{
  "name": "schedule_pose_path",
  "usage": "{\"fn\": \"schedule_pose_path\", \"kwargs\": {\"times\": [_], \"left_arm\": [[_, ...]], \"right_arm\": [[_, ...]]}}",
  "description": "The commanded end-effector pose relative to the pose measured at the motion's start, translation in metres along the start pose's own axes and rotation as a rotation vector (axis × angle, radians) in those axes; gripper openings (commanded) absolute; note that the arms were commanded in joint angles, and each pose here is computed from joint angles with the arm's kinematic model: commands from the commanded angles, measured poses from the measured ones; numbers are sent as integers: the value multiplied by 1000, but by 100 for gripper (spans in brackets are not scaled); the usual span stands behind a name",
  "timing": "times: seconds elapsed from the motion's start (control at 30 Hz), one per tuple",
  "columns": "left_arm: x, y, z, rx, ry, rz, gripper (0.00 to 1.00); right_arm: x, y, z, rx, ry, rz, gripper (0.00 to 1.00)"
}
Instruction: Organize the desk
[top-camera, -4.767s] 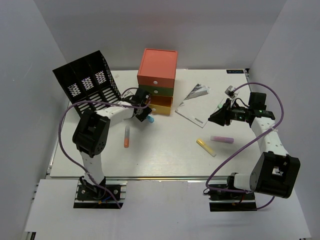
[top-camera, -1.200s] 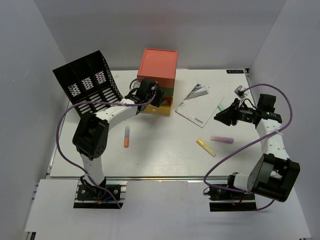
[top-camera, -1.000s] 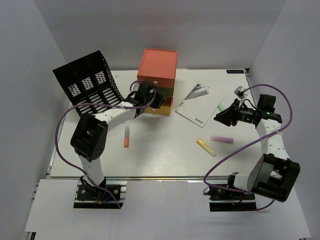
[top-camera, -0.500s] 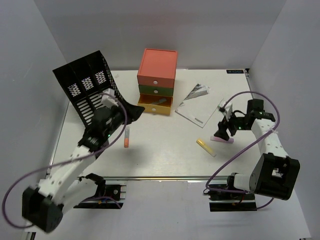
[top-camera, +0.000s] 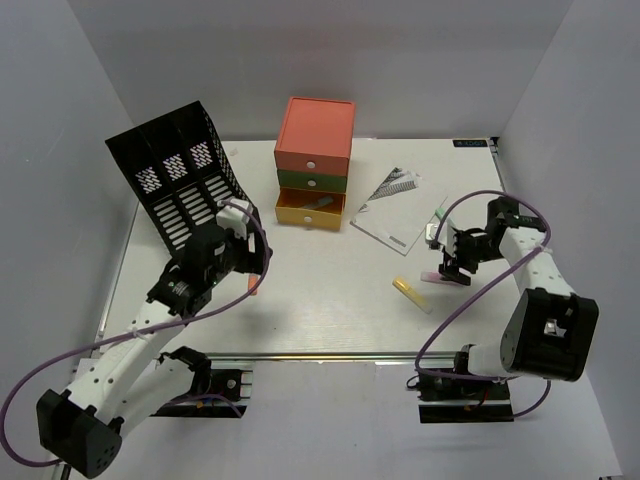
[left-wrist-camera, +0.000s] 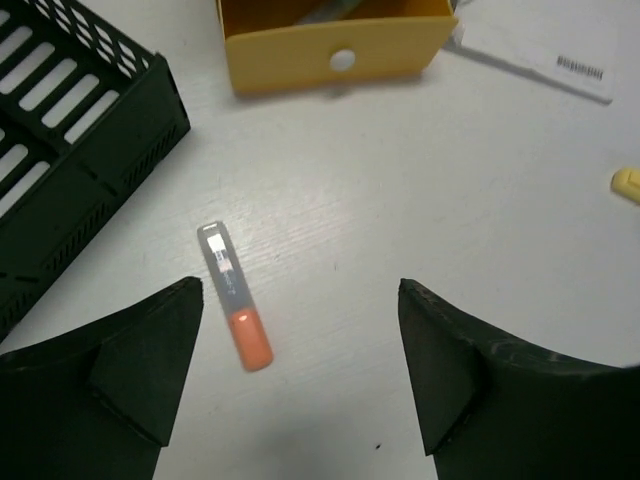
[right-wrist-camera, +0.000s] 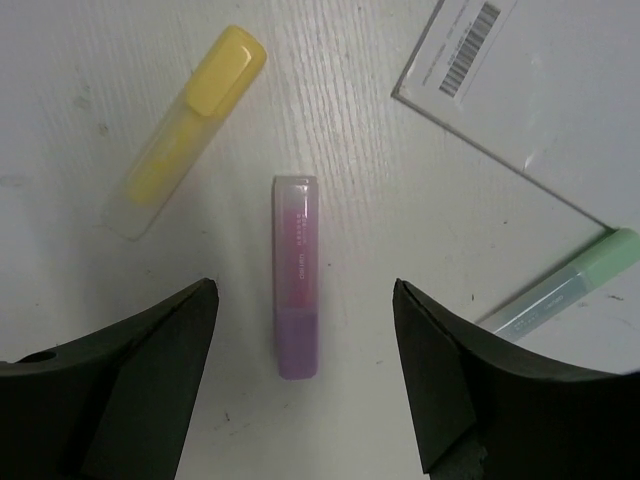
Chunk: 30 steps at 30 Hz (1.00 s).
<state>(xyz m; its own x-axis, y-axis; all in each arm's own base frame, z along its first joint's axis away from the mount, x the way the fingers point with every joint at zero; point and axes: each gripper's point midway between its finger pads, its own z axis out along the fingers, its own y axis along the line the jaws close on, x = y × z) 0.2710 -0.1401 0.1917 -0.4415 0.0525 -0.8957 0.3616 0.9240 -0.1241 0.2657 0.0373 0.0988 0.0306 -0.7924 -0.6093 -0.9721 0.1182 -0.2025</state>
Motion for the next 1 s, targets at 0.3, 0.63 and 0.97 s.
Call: {"fn": "schedule_pose_path", "kwargs": {"times": [0.3, 0.63, 0.97], "left_arm": [[4, 3, -10, 3, 5, 50, 98], [4, 5, -12, -4, -9, 51, 98], [5, 6, -11, -10, -11, 52, 98]], "right_arm": [[54, 1, 32, -68, 213, 26, 74], [89, 12, 53, -102, 346, 69, 71], [95, 22, 59, -255, 369, 141, 26]]}}
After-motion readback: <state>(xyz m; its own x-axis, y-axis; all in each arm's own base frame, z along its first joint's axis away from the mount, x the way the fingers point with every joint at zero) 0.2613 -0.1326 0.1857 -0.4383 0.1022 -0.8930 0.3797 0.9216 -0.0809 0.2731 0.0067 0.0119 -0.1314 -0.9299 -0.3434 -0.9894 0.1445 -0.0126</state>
